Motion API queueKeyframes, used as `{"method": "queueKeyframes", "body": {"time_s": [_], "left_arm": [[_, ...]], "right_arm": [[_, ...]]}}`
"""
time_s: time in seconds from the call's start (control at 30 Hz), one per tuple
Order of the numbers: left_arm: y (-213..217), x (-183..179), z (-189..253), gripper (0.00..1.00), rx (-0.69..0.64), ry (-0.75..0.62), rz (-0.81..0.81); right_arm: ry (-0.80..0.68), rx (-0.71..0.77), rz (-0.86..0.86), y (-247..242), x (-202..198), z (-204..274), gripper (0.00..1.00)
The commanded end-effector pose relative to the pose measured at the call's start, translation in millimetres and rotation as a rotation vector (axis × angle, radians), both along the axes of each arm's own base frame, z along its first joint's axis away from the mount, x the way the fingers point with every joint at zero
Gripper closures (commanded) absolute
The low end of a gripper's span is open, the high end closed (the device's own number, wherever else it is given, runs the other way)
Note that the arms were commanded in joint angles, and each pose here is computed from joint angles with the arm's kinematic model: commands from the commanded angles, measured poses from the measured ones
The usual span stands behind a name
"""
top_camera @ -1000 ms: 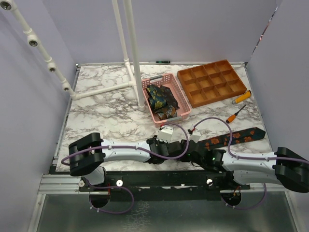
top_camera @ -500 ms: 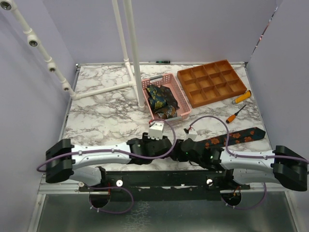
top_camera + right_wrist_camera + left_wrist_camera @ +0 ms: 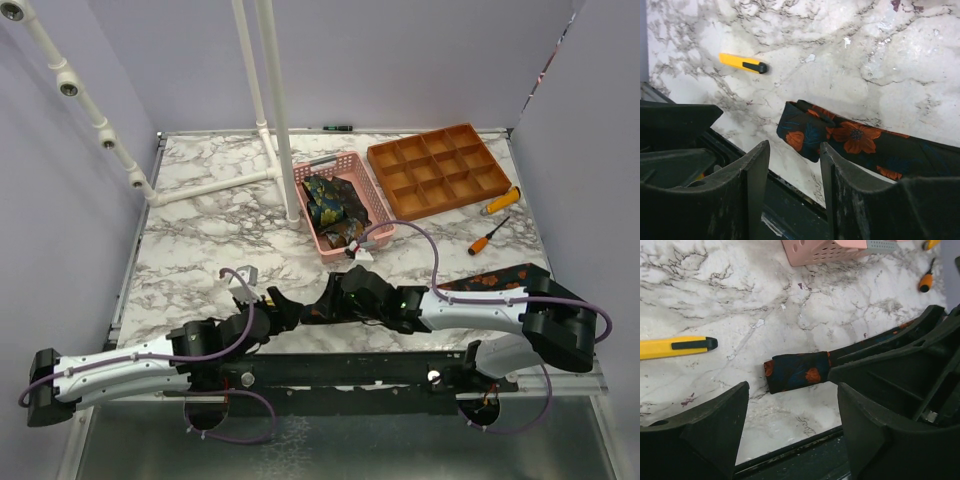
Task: Roll the ties
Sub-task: Roll the tie at the center of the board.
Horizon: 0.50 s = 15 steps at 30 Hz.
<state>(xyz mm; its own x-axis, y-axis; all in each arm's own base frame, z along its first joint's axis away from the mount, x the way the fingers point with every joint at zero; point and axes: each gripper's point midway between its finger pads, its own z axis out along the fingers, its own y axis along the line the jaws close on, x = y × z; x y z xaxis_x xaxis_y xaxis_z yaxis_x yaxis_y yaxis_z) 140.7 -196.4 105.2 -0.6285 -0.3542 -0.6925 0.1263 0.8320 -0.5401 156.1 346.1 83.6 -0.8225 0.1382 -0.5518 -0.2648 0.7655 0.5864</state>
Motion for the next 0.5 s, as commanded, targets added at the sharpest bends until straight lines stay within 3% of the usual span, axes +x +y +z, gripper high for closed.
{"method": "queueKeyframes", "body": {"time_s": [0.0, 0.17, 0.47], "left_arm": [[0.3, 2.6, 10.2, 0.27, -0.270, -0.016, 0.065], [3.8, -2.6, -0.1, 0.28, -0.318, 0.001, 0.054], [-9.7, -9.0, -17.6, 0.28, -0.241, 0.037, -0.010]], "right_arm": [[0.050, -0.052, -0.033, -6.2, 2.6, -14.5, 0.52], [0.065, -0.091, -0.036, -11.8, 5.4, -26.3, 0.57], [0.073, -0.105, -0.009, -15.6, 7.0, -44.2, 0.65]]}}
